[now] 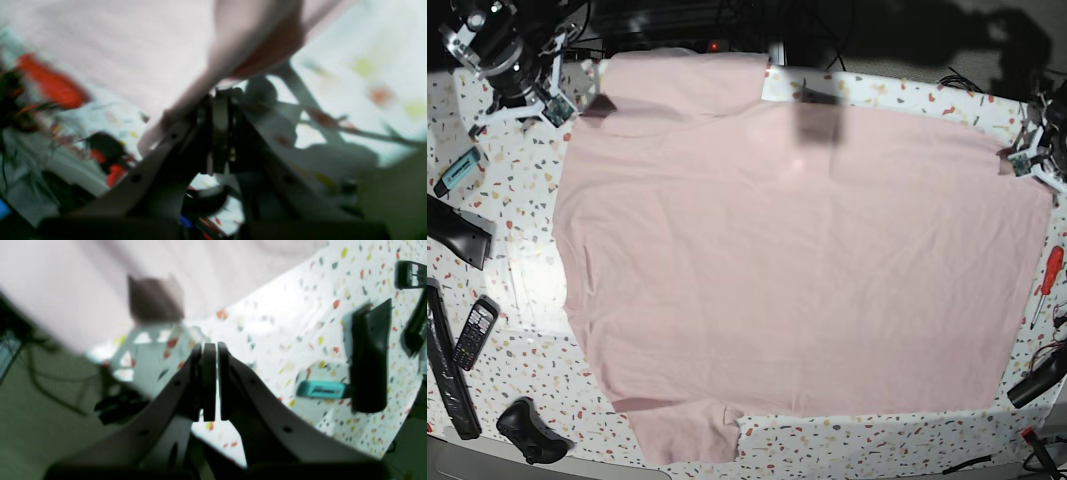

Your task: Fold the T-shirt properly

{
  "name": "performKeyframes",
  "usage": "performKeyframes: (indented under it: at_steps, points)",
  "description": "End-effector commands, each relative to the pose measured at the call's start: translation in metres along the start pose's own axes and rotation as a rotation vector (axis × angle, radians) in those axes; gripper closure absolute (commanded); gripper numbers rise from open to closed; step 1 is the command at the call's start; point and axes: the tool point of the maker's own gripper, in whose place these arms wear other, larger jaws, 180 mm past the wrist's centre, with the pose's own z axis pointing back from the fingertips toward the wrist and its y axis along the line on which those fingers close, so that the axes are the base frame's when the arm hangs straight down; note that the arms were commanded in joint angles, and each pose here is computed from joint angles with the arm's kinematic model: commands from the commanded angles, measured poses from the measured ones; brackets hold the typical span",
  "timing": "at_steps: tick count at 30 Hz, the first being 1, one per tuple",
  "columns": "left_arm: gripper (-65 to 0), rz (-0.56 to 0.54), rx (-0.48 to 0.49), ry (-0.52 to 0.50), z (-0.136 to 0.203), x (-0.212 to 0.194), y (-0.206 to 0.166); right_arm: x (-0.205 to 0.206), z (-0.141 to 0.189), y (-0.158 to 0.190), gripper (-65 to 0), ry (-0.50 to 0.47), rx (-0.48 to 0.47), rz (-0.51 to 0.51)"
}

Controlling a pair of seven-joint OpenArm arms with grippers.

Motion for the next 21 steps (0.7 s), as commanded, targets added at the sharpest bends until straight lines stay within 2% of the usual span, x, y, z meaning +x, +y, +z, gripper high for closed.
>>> performKeyframes:
  at_steps: [1,7,15,21]
  points:
    - [0.0,0.017,0.082,0.014,0.01,-0.008,0.032,0.013,0.002,-0.011,0.0,-0.046,-0.027,-0.002]
    - [0.0,0.161,0.179,-0.044,0.019,-0.001,0.065,0.045,-0.004,-0.028,0.0,-0.149,-0.059,-0.09]
    - [0.0,0.231,0.216,-0.125,0.015,0.019,0.07,0.053,-0.005,-0.035,0.0,-0.174,-0.08,-0.092]
    - [0.0,0.303,0.369,-0.127,0.018,0.02,0.092,0.059,-0.007,-0.055,0.0,-0.197,-0.149,-0.132]
